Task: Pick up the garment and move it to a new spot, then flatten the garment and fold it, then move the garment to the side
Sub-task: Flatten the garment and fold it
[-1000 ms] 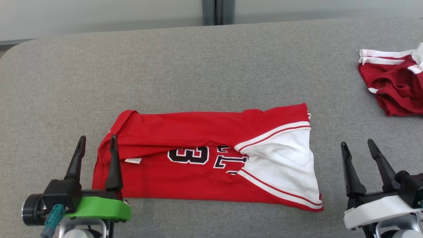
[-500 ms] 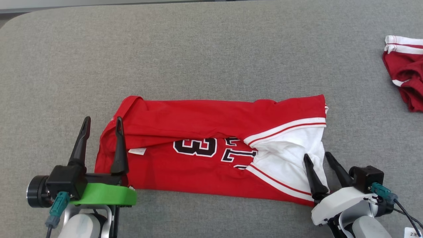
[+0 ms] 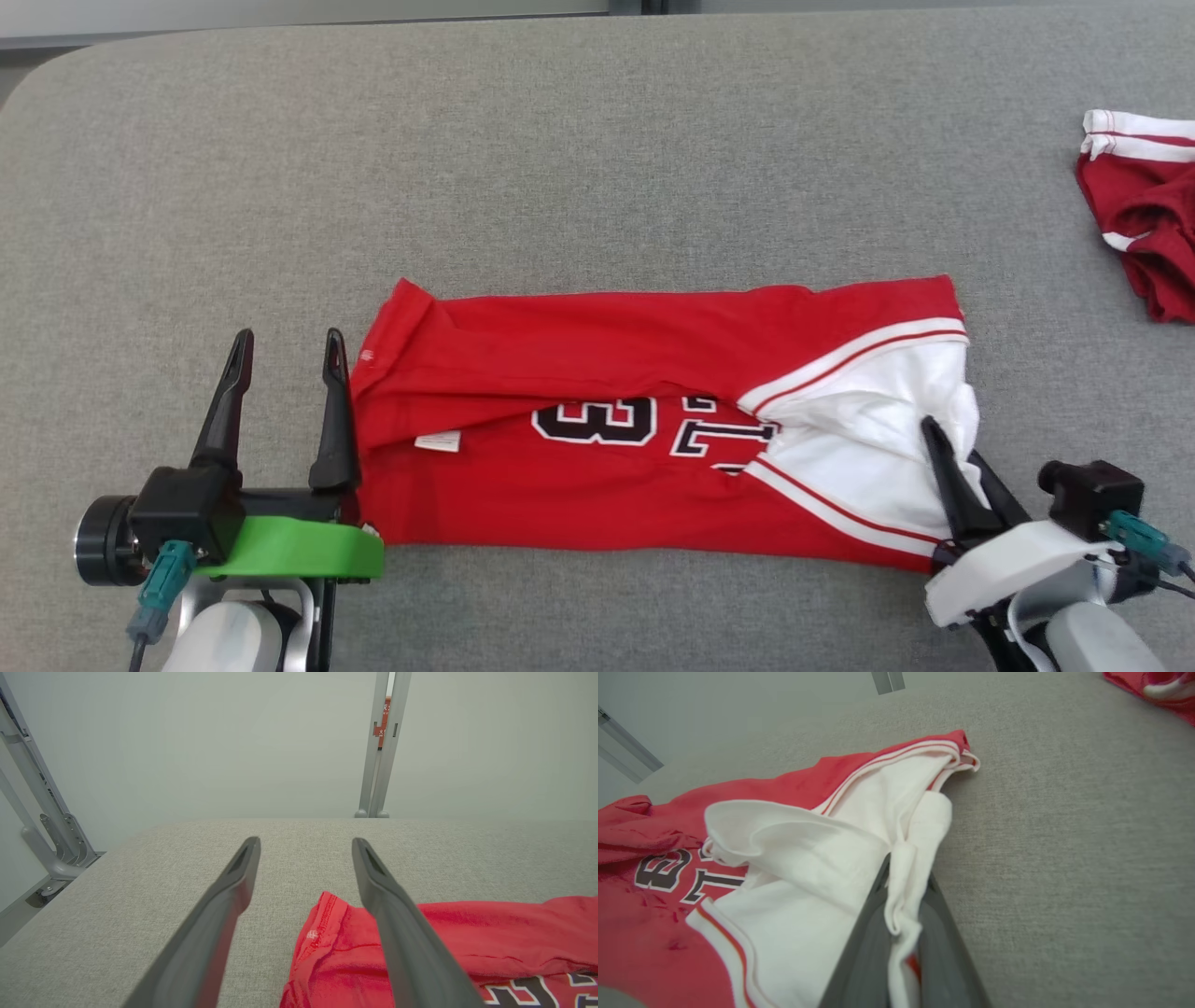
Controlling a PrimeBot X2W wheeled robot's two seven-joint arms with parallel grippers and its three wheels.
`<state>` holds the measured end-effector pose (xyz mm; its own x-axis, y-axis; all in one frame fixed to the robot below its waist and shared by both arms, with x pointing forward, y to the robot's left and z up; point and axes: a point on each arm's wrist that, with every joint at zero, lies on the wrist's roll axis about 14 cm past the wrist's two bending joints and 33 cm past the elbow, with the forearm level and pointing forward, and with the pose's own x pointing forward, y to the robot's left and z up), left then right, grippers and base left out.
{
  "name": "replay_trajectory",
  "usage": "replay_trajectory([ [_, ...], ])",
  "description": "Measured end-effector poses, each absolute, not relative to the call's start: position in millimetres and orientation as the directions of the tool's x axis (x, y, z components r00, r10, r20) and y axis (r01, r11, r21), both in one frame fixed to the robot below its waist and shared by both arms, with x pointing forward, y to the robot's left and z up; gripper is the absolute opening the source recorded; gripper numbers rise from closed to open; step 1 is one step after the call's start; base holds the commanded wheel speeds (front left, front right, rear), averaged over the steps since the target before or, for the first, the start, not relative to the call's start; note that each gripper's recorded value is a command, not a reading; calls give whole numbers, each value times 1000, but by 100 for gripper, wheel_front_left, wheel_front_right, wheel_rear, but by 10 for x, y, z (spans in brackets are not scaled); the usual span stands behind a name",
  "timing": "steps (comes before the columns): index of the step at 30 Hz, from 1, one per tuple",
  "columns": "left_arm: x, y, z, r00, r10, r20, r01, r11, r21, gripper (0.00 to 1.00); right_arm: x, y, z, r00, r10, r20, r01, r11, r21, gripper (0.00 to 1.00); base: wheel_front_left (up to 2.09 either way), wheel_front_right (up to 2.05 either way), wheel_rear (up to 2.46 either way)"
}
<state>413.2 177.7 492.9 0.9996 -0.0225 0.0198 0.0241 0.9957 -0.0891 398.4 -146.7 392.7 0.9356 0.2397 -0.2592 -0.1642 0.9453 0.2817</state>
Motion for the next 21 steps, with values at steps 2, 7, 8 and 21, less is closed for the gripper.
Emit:
replay_trajectory([
  [2,4129,1762,4946,999,-26,24,28,996,-91,100,3946,-1679,3928,942,199,-268,-133,960,246,0,0,0,0],
  [7,4112,1713,5012,999,-32,43,36,995,-95,100,3842,-2155,3957,948,124,-293,-83,985,149,0,0,0,0],
  [8,4108,1707,5015,998,-33,44,37,995,-95,100,3836,-2186,3972,948,121,-293,-82,986,142,0,0,0,0],
  [21,4068,1704,5099,997,-37,62,43,995,-95,100,4218,-1039,5158,895,447,-20,-444,893,71,0,0,0,0],
])
